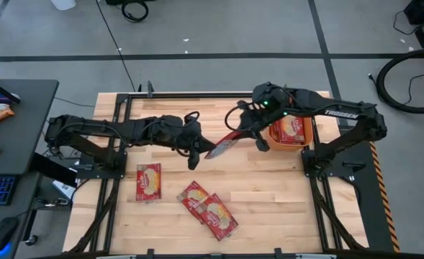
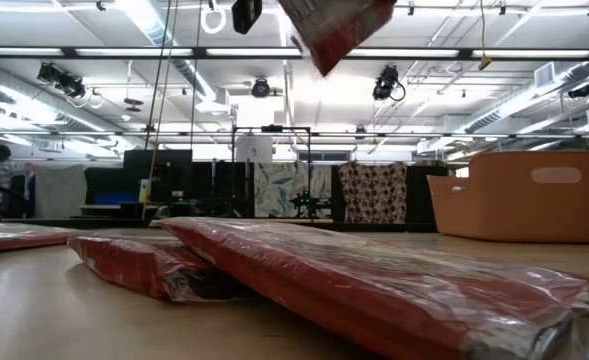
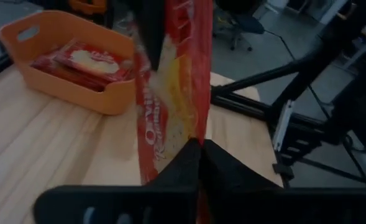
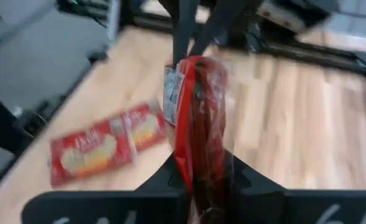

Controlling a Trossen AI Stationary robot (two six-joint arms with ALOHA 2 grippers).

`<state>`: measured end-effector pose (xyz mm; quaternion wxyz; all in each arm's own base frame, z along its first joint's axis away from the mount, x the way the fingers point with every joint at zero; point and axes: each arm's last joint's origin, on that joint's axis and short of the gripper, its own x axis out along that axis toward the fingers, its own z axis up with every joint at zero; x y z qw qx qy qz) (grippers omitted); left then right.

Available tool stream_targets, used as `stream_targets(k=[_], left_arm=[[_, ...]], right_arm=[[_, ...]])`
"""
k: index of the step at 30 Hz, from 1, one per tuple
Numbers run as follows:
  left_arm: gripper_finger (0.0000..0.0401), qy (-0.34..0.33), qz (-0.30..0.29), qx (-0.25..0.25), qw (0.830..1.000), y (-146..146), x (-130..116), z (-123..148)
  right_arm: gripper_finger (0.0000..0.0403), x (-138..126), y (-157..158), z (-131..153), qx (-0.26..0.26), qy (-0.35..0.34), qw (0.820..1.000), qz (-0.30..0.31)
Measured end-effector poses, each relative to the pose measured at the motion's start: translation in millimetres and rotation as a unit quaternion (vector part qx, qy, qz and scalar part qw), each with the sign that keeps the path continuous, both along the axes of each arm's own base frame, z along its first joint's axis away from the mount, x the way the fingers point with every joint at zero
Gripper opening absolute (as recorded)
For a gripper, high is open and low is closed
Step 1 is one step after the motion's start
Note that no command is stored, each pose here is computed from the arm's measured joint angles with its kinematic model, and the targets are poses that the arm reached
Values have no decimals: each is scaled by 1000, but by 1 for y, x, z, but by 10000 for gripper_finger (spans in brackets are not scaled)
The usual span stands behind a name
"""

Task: Sort popcorn bags into baskets
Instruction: Stack the red popcorn on the orange bin

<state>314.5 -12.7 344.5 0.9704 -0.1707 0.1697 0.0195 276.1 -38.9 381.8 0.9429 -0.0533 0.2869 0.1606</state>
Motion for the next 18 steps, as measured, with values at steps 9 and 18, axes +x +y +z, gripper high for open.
stream_targets(k=[9,18], left_arm=[[130,80,6,8,997,1,-6,-14],[146,104,7,10,994,1,-9,-18]], right_arm=[[48,-55,-9,-3,-125,153,971,-133],[44,-91,-31,-21,-223,353,876,-241]])
